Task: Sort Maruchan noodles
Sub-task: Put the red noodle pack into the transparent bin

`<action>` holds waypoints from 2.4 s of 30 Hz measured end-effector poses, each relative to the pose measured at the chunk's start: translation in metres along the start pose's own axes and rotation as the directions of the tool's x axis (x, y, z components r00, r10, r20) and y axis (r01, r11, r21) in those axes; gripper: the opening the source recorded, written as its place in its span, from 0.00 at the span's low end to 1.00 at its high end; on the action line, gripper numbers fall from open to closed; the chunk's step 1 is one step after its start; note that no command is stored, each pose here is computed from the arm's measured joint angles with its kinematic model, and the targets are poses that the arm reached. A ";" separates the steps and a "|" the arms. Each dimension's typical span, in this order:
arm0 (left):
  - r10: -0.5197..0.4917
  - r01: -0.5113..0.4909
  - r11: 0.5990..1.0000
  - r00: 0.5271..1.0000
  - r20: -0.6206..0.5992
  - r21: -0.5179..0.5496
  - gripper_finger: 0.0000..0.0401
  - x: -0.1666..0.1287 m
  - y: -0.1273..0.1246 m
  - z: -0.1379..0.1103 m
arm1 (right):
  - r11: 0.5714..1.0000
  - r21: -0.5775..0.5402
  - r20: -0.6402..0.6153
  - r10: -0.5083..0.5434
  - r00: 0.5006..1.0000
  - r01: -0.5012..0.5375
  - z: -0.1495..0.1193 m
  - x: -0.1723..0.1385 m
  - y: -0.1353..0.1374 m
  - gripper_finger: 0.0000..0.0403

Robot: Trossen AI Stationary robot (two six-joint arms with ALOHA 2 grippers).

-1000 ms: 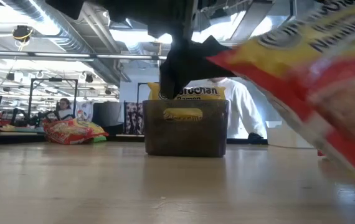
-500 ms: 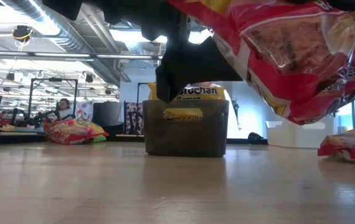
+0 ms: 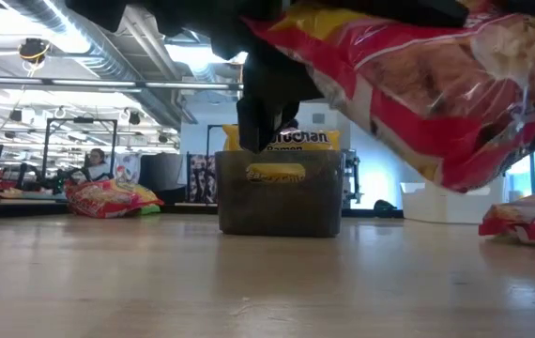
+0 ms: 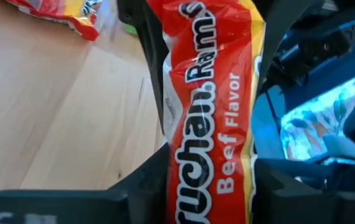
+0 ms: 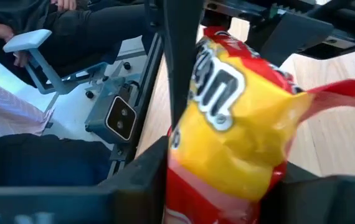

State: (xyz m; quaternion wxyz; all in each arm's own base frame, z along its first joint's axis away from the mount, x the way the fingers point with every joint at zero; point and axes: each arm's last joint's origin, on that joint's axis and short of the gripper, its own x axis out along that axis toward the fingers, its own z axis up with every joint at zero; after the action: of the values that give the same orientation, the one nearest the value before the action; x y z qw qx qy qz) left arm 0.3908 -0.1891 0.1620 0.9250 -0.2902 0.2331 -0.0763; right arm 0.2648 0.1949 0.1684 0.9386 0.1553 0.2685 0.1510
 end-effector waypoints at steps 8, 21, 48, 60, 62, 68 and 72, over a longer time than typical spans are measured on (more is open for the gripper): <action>0.024 -0.021 0.997 0.999 -0.038 0.067 0.27 -0.003 0.001 -0.001 | 0.997 -0.049 -0.070 0.060 0.996 -0.064 0.006 -0.014 0.004 0.58; 0.192 -0.159 0.969 0.967 -0.169 0.191 0.27 -0.076 -0.027 0.029 | 0.982 -0.181 -0.001 0.062 0.998 -0.061 0.004 -0.051 0.042 0.62; 0.479 -0.493 0.851 0.588 -0.652 0.180 0.27 -0.295 -0.068 -0.021 | 0.988 -0.007 0.162 -0.151 0.975 0.154 0.002 -0.055 0.045 0.62; 0.474 -0.458 0.864 0.599 -0.646 0.210 0.27 -0.282 -0.047 -0.067 | 0.985 -0.004 0.173 -0.168 0.971 0.171 0.002 -0.055 0.044 0.62; 0.480 -0.460 0.861 0.598 -0.642 0.215 0.27 -0.278 -0.040 -0.075 | 0.985 -0.004 0.173 -0.168 0.971 0.171 0.002 -0.055 0.044 0.62; 0.455 -0.442 0.878 0.644 -0.615 0.187 0.27 -0.267 -0.025 -0.094 | 0.985 -0.003 0.173 -0.169 0.970 0.172 0.002 -0.055 0.044 0.62; 0.448 -0.434 0.884 0.672 -0.590 0.176 0.27 -0.263 -0.018 -0.101 | 0.985 0.000 0.173 -0.170 0.970 0.172 0.002 -0.055 0.044 0.62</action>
State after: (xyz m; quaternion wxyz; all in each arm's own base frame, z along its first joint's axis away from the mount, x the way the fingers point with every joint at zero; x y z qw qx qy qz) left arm 0.1117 -0.1815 0.2013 0.7914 -0.1744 0.5832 0.0561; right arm 0.2130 0.2144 0.2115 0.9690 0.1369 0.1974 0.0576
